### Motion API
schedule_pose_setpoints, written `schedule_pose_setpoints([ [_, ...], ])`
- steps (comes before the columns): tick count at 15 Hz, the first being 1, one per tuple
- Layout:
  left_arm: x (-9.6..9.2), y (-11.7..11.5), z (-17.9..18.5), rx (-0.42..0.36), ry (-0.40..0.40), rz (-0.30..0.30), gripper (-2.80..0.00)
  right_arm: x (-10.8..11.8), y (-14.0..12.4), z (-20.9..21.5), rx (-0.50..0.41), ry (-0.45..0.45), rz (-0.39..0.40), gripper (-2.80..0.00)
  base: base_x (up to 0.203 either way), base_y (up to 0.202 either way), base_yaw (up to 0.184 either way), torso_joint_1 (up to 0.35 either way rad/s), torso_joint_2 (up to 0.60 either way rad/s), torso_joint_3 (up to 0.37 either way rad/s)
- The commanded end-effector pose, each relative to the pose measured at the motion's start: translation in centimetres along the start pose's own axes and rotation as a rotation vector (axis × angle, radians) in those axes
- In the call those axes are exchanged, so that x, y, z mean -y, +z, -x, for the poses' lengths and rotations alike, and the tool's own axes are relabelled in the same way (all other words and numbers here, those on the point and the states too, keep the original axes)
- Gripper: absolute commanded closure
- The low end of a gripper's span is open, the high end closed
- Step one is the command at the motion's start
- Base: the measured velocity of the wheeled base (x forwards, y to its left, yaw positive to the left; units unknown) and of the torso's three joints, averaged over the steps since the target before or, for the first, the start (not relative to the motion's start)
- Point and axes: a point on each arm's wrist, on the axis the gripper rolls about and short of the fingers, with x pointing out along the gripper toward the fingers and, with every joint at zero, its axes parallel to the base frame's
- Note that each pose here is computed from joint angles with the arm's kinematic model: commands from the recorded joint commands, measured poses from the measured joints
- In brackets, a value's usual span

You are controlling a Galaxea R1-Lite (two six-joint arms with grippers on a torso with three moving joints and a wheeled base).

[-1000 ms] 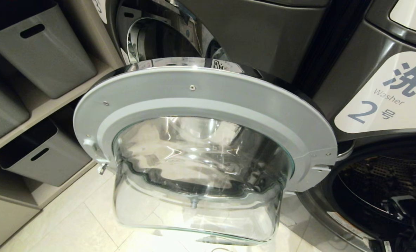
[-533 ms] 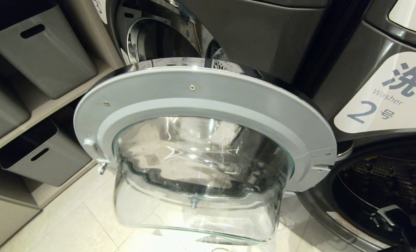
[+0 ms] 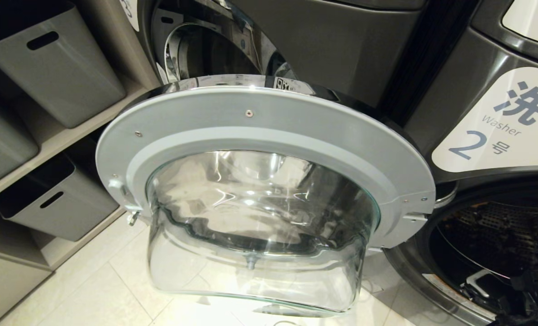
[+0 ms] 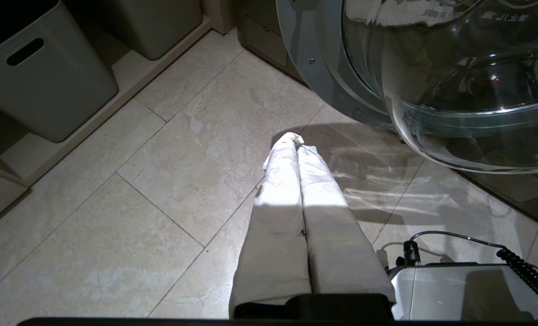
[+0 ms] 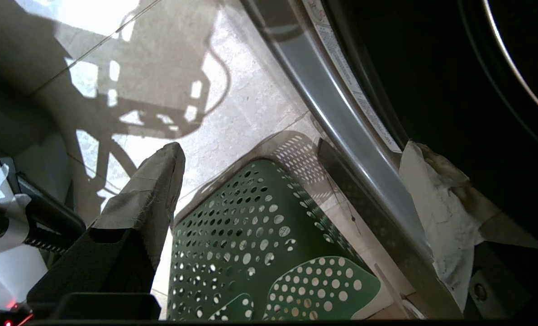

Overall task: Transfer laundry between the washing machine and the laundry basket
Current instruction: Pick a cloth and place it into the basket

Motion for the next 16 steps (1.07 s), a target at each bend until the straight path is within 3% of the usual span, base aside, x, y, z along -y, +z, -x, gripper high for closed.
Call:
schedule_pose_setpoints([
  [1,0.0,0.0,0.0,-0.001,0.0,0.0,0.0,0.3,0.1,0.9,0.047,-0.013,-0.012,-2.8,0.0,0.0,0.0,0.0,0.0,0.0],
  [11,0.0,0.0,0.0,-0.001,0.0,0.0,0.0,1.1,-0.6,6.3,0.317,-0.025,-0.061,-2.8,0.0,0.0,0.0,0.0,0.0,0.0],
  [14,0.0,0.0,0.0,-0.001,0.0,0.0,0.0,1.4,-0.7,7.7,0.401,-0.042,-0.155,-2.8,0.0,0.0,0.0,0.0,0.0,0.0],
  [16,0.0,0.0,0.0,-0.001,0.0,0.0,0.0,1.6,-0.8,8.3,0.441,-0.028,-0.306,-2.8,0.0,0.0,0.0,0.0,0.0,0.0],
])
